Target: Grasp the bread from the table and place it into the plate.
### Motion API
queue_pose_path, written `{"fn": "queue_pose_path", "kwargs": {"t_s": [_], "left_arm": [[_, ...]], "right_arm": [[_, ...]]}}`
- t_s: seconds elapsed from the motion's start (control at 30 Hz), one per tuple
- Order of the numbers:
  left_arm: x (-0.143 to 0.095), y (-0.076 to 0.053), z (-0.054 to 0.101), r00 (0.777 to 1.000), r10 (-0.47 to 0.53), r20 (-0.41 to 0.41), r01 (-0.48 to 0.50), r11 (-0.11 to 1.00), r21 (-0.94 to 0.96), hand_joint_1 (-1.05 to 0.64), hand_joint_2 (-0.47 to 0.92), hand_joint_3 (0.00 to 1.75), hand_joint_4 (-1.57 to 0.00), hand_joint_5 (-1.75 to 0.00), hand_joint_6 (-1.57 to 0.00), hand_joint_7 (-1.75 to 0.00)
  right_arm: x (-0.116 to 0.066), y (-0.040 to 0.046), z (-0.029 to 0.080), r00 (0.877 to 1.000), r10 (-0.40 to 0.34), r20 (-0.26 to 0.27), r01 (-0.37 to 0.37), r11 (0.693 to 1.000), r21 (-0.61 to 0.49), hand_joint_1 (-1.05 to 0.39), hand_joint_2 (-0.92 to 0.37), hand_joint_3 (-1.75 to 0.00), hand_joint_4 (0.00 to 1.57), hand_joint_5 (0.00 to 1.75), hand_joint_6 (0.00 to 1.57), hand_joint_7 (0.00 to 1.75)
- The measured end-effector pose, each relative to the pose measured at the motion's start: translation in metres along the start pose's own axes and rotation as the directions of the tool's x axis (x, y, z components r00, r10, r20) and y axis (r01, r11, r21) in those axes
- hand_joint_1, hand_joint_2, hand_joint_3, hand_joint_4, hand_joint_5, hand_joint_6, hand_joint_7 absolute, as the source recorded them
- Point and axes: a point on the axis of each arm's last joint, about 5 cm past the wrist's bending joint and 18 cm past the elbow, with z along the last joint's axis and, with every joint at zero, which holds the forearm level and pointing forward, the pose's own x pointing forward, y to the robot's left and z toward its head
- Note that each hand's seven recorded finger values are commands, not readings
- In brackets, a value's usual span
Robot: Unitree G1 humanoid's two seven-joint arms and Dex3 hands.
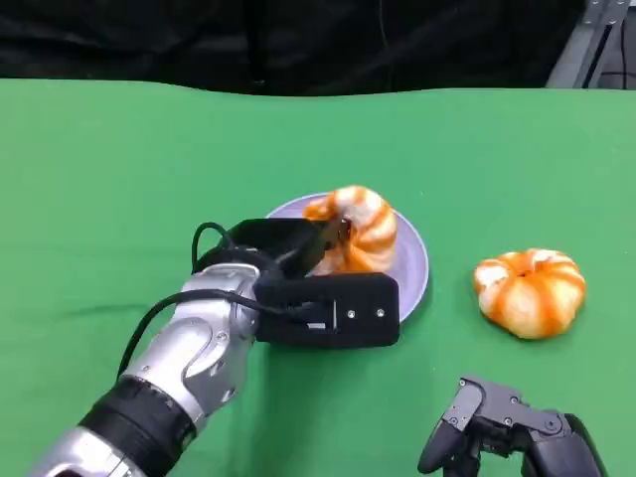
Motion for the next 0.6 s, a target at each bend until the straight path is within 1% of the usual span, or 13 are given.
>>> {"fn": "queue_pose_path", "kwargs": {"t_s": [0.23, 0.33, 0.37, 0.4, 0.47, 0.53, 0.6], "left_arm": [[-0.0003, 0.0004, -0.0015, 1.0, -0.012, -0.004, 0.012, 1.0, 0.004, -0.74, 0.92, 0.41, -0.92, -0.33, -0.2, -0.05], [-0.0005, 0.0002, -0.002, 1.0, -0.014, -0.007, 0.014, 1.0, 0.016, -0.74, 0.92, 0.44, -0.7, -0.2, -0.27, -0.08], [-0.0006, -0.0001, -0.0023, 1.0, -0.015, -0.008, 0.015, 1.0, 0.026, -0.75, 0.92, 0.46, -0.56, -0.12, -0.43, -0.11], [-0.0007, -0.0005, -0.0027, 1.0, -0.016, -0.009, 0.016, 0.999, 0.038, -0.76, 0.92, 0.46, -0.51, -0.09, -0.48, -0.11], [-0.0008, -0.0016, -0.0034, 1.0, -0.019, -0.014, 0.02, 0.998, 0.059, -0.76, 0.92, 0.46, -0.44, -0.06, -0.58, -0.11], [-0.0007, -0.0011, -0.0032, 1.0, -0.014, -0.015, 0.015, 0.997, 0.074, -0.74, 0.92, 0.41, -0.34, -0.01, -0.77, -0.09], [-0.0007, -0.0003, -0.0034, 1.0, 0.009, -0.014, -0.008, 0.997, 0.07, -0.73, 0.92, 0.39, -0.33, -0.01, -0.85, -0.1]], "right_arm": [[-0.0001, 0.0003, 0.0001, 1.0, 0.001, 0.0, -0.001, 1.0, 0.002, 0.0, -0.2, -1.63, 0.89, 1.75, 0.82, 1.46], [-0.0001, 0.0004, 0.0001, 1.0, 0.001, 0.0, -0.001, 1.0, 0.001, 0.0, -0.2, -1.63, 0.89, 1.75, 0.82, 1.46], [-0.0001, 0.0004, 0.0001, 1.0, 0.001, 0.0, -0.001, 1.0, 0.001, 0.0, -0.2, -1.63, 0.89, 1.75, 0.82, 1.46], [-0.0002, 0.0004, 0.0001, 1.0, 0.001, 0.0, -0.001, 1.0, 0.001, 0.0, -0.2, -1.63, 0.89, 1.75, 0.82, 1.46], [-0.0002, 0.0004, 0.0001, 1.0, 0.001, -0.001, -0.001, 1.0, 0.001, 0.0, -0.19, -1.63, 0.89, 1.75, 0.82, 1.46], [-0.0002, 0.0003, 0.0001, 1.0, 0.001, 0.0, -0.001, 1.0, 0.001, 0.0, -0.2, -1.63, 0.89, 1.75, 0.82, 1.46], [-0.0003, 0.0003, 0.0, 1.0, 0.001, -0.001, -0.001, 1.0, 0.001, 0.0, -0.2, -1.63, 0.89, 1.75, 0.82, 1.46]]}}
